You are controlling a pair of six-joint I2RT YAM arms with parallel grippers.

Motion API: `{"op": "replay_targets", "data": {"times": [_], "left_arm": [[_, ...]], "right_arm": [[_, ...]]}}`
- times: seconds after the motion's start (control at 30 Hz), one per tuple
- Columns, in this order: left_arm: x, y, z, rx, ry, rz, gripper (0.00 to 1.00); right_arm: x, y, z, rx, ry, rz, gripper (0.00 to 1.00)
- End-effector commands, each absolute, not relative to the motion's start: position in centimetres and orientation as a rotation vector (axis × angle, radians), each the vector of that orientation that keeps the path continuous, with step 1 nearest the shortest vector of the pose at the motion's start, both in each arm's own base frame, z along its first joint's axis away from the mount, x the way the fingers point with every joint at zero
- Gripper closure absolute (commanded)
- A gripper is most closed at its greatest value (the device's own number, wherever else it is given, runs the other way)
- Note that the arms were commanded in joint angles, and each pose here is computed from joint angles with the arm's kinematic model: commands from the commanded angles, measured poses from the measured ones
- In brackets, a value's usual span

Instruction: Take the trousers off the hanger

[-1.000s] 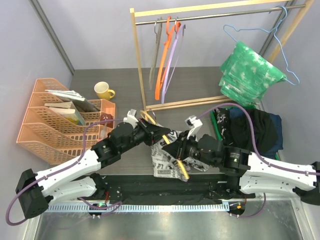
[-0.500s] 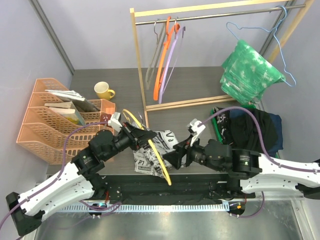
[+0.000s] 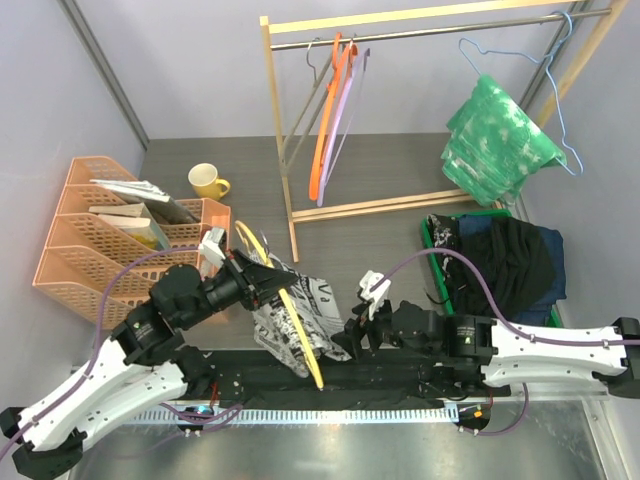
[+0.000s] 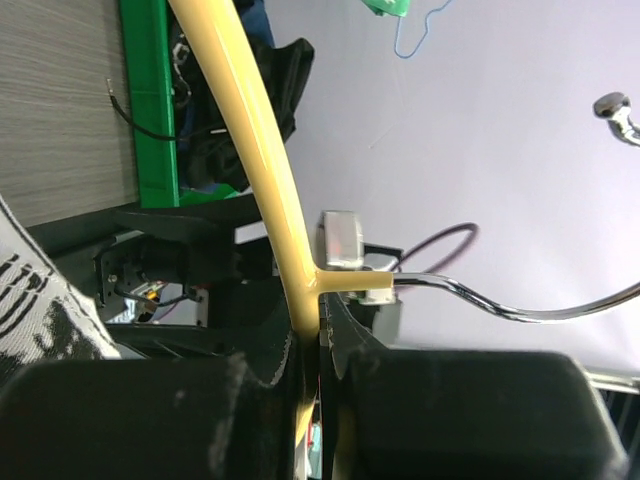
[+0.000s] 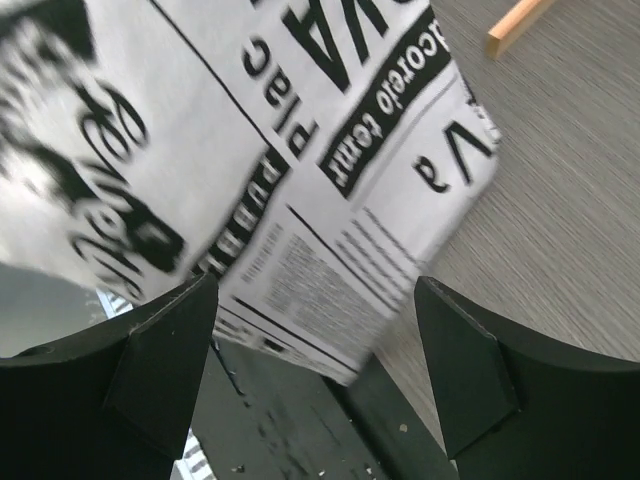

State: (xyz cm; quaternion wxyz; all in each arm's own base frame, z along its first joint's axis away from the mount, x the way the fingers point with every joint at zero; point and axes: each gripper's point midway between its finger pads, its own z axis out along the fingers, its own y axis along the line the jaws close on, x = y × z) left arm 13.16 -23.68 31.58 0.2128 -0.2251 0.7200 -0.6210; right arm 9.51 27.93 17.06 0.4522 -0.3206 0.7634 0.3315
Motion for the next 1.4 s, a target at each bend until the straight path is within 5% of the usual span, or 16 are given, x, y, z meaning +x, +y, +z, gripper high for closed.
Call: {"op": "replay_targets", "data": {"times": [0.0,0.37,0.63,1.37], "left_arm": [[11.2,-21.9,38.5,-0.508,1.814,-1.868,1.00],[10.8,-20.8,40.8,-0.539,1.749,-1.902,1.00],[10.3,-20.3,41.9,-0.523,1.737,-1.915,1.00],[10.0,-19.6,41.9,-0.554,1.714,-1.932,0.99]], "right_arm": [[8.7,28.9,20.8,-0.817,1.665,0.964,0.14],[4.1,32.0,22.1,-1.020,1.368,1.174,0.07],[8.4,35.0,21.5,-0.907,1.386,0.872,0.05],[7.5,38.4,24.6,-0.837,1.256,0.990,0.07]]}}
